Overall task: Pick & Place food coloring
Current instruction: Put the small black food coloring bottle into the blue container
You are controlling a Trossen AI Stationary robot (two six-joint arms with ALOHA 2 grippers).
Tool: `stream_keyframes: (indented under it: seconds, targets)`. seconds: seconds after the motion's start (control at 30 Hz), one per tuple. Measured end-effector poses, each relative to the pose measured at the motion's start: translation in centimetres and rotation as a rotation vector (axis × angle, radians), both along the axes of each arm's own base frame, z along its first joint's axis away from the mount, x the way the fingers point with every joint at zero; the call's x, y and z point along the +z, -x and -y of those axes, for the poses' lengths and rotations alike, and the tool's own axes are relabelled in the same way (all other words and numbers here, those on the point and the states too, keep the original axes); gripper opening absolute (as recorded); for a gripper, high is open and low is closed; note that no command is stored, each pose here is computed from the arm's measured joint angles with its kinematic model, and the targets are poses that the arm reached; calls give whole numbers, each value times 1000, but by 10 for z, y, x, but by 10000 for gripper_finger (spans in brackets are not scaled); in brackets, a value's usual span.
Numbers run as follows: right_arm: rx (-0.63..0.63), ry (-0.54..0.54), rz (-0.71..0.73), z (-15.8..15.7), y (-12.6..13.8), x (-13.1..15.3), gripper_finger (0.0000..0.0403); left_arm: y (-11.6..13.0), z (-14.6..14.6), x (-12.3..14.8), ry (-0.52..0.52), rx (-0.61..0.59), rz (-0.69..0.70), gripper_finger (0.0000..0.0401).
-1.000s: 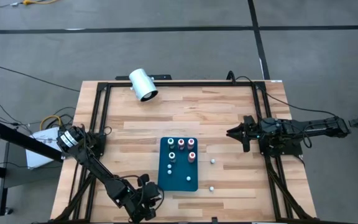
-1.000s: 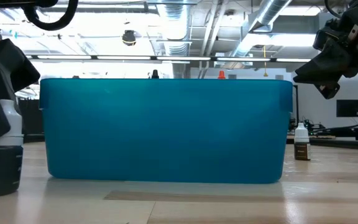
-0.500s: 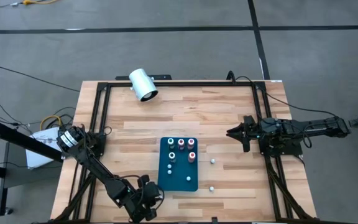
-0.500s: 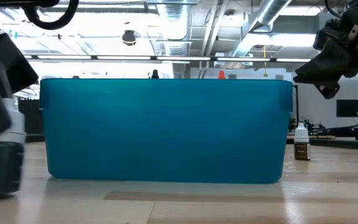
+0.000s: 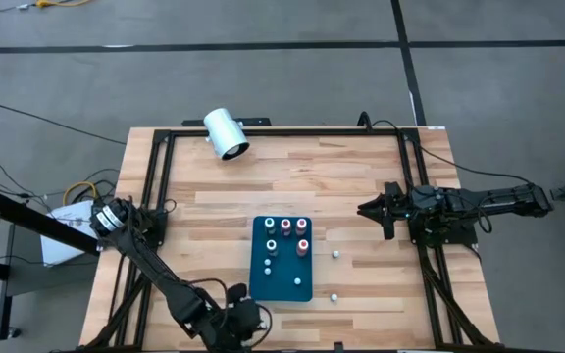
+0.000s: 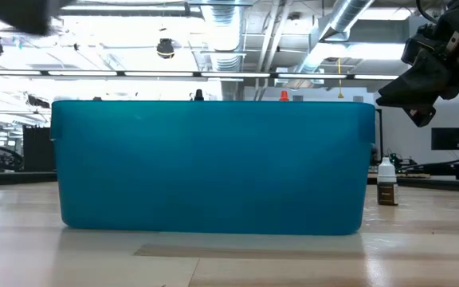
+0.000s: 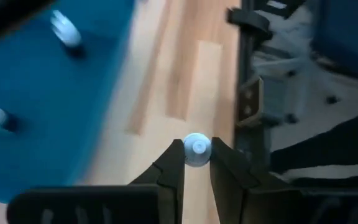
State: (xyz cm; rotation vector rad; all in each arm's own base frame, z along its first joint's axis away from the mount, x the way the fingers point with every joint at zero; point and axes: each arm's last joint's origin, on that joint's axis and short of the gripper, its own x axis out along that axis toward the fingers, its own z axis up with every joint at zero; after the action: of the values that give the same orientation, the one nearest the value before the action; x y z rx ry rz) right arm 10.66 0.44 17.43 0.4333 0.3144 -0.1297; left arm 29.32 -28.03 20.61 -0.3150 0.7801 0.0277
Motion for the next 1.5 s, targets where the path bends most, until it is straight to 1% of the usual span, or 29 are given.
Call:
stream_keyframes:
  seconds: [0.2, 0.27, 0.33, 0.4, 0.63, 0.7, 0.77, 0.83, 0.9, 1.0, 1.2, 1.33, 1.5]
  targets:
    - [0, 0, 0, 0, 0, 0, 75, -18, -21, 43, -234, 58, -15, 44]
    - [0, 0, 0, 0, 0, 0, 75, -25, -31, 52, -294, 79, -11, 44]
    - [0, 0, 0, 0, 0, 0, 75, -31, -42, 55, -352, 89, -23, 44]
    - [0, 0, 0, 0, 0, 0, 75, -39, -53, 55, -380, 103, -33, 44]
    - [0, 1, 0, 0, 0, 0, 75, -65, -99, 51, -424, 164, -80, 44]
    - [0, 1, 0, 0, 0, 0, 75, -70, -111, 49, -427, 180, -95, 44]
    - [0, 1, 0, 0, 0, 0, 75, -74, -120, 44, -406, 164, -132, 44]
    - [0, 1, 0, 0, 0, 0, 75, -74, -127, 37, -390, 146, -169, 44]
    - [0, 1, 0, 0, 0, 0, 75, -75, -131, 31, -385, 147, -179, 44]
    - [0, 1, 0, 0, 0, 0, 75, -77, -131, 26, -365, 157, -152, 44]
    - [0, 1, 0, 0, 0, 0, 75, -79, -127, 25, -303, 167, -114, 44]
    - [0, 1, 0, 0, 0, 0, 75, -79, -126, 24, -256, 194, -121, 44]
    - [-1, 1, 0, 0, 0, 0, 75, -84, -122, 6, -235, 187, -160, 44]
